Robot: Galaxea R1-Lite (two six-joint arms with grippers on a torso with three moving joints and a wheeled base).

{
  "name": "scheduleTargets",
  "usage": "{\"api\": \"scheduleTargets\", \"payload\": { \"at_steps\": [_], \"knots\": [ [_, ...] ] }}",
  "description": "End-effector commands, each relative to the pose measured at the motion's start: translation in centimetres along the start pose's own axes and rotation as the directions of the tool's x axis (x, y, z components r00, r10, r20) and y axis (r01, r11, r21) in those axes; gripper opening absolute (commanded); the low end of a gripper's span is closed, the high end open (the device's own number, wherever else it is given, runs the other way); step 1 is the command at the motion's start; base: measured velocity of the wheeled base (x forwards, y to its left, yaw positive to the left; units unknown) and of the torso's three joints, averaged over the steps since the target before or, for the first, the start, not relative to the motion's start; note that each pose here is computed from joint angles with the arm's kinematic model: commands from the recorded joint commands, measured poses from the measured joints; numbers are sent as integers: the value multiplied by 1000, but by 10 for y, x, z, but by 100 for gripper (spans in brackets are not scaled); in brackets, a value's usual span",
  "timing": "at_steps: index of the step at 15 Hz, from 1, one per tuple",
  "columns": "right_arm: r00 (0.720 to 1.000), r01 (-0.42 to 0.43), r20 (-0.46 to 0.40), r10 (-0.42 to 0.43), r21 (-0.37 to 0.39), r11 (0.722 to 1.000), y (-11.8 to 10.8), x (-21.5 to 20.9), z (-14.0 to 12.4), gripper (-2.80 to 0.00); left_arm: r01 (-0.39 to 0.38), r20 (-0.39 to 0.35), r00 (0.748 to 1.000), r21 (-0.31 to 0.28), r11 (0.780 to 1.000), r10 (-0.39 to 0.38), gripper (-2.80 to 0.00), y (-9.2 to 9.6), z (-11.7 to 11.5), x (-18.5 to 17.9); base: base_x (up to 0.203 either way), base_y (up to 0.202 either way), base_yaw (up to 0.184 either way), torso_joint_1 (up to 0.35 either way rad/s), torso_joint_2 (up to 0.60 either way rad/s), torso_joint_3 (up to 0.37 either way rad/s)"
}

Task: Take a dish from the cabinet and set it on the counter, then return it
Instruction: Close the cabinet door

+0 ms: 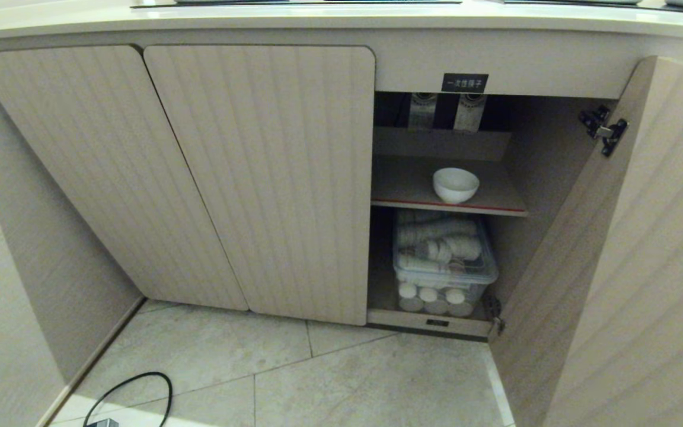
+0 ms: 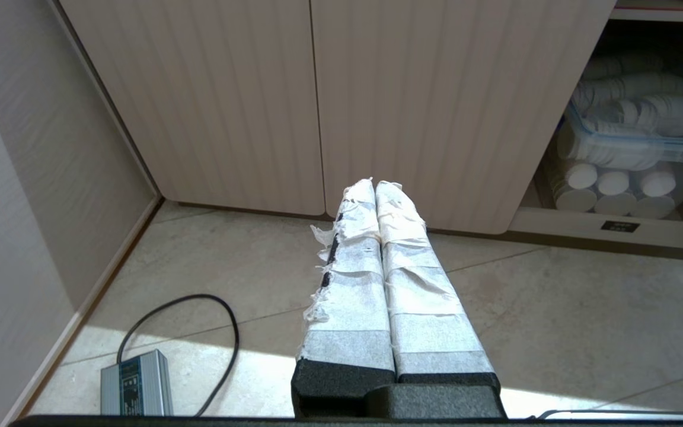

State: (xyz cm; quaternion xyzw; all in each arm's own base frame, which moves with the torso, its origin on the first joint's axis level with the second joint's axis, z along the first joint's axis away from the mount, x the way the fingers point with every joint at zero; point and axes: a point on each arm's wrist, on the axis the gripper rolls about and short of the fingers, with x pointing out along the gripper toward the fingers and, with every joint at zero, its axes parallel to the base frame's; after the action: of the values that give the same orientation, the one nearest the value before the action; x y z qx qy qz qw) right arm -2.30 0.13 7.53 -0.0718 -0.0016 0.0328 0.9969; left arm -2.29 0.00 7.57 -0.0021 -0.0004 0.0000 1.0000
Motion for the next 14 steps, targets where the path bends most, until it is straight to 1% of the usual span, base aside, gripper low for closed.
{"api": "scheduleTargets", "payload": {
  "at_steps": [1,5,7,11,13,14],
  "knots": [
    [1000,0,-2,0,-4,1000,0,0,0,-280,0,-1,1000,0,1000,0,-280,0,0,0,0,0,0,0,0,0],
    [1000,3,-2,-3,-8,1000,0,0,0,-280,0,1,1000,0,1000,0,-280,0,0,0,0,0,0,0,0,0],
    [1000,6,23,-6,-9,1000,0,0,3,-280,0,1,1000,0,1000,0,-280,0,0,0,0,0,0,0,0,0],
    [988,31,152,-24,-41,999,-3,-4,22,-280,0,-1,1000,0,1000,0,-280,0,0,0,0,0,0,0,0,0],
    [974,52,223,-41,-44,998,-4,-7,32,-280,0,-1,1000,0,1000,0,-280,0,0,0,0,0,0,0,0,0],
    [960,69,273,-55,-41,997,-5,-8,38,-280,0,-1,1000,0,1000,0,-280,0,0,0,0,0,0,0,0,0]
  ]
}}
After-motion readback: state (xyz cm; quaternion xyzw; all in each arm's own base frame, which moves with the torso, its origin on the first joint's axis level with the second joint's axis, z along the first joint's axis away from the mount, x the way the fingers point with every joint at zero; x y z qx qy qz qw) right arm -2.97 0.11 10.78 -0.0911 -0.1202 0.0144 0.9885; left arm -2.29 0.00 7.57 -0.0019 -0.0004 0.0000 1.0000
